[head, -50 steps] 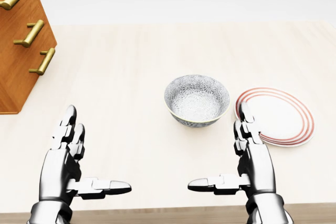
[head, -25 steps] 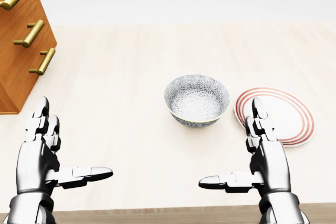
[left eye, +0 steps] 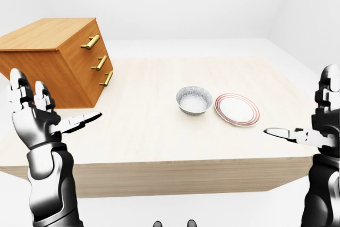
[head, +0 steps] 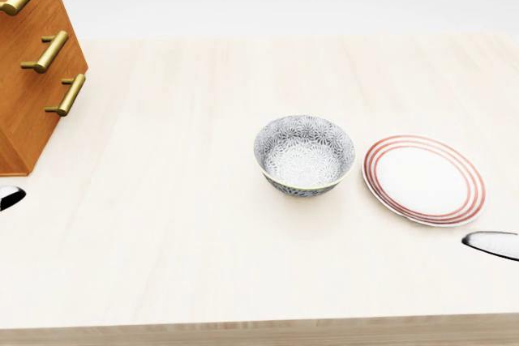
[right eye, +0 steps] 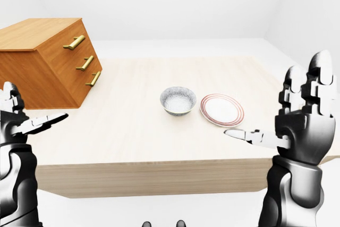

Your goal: Put the bowl on top of the cabinet.

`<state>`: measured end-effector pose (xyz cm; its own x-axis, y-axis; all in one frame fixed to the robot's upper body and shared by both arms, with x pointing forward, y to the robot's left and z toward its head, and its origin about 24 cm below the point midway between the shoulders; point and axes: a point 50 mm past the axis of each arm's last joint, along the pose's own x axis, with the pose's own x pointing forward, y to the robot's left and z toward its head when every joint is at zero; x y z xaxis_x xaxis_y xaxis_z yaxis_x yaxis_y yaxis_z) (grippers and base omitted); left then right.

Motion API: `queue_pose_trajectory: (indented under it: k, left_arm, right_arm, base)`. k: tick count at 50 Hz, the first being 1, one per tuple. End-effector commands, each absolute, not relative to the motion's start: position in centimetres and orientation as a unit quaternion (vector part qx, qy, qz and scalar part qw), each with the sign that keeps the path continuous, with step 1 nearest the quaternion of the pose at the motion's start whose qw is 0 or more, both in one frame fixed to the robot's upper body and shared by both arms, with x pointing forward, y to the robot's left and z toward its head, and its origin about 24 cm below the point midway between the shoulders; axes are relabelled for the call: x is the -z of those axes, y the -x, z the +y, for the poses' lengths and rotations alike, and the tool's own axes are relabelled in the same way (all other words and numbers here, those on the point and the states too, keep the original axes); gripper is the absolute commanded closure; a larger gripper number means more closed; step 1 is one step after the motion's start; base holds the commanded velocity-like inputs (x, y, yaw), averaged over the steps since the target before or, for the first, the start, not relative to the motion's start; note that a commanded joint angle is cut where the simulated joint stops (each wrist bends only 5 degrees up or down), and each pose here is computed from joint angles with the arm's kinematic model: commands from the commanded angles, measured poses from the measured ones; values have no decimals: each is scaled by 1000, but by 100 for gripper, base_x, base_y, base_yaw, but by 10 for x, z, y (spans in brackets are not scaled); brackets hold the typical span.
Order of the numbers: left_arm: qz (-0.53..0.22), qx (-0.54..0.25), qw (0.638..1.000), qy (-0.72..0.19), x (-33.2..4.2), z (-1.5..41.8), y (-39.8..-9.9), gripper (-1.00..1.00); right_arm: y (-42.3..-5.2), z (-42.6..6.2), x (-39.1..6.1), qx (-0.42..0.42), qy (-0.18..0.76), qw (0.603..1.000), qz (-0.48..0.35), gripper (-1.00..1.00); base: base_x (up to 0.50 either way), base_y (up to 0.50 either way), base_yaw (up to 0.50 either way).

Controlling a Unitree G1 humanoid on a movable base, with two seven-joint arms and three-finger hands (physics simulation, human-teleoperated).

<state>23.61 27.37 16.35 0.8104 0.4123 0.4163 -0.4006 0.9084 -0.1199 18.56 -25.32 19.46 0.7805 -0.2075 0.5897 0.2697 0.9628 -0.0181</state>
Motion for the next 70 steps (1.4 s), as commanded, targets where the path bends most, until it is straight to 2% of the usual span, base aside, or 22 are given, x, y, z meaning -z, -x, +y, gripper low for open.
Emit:
queue_pose_trajectory:
  k: [1, 45, 53, 70]
  left_arm:
    - [-230, -236, 944, 20, -168, 283, -234, -100]
    - [-222, -239, 945, 21, -165, 283, -236, -100]
    - [-224, -239, 945, 21, -166, 283, -235, -100]
    - [-227, -239, 944, 20, -167, 282, -234, -100]
  right_arm:
    - [-168, -260, -211, 140, 65, 926, -345, -100]
    - [-170, -261, -204, 142, 69, 932, -327, -100]
    - [-172, -259, -201, 141, 90, 935, -314, -100]
    - [-174, -259, -197, 140, 88, 938, -305, -100]
  base:
    - [0, 0, 0]
    - [40, 0, 0]
    - [1, 5, 0]
    - [0, 45, 0]
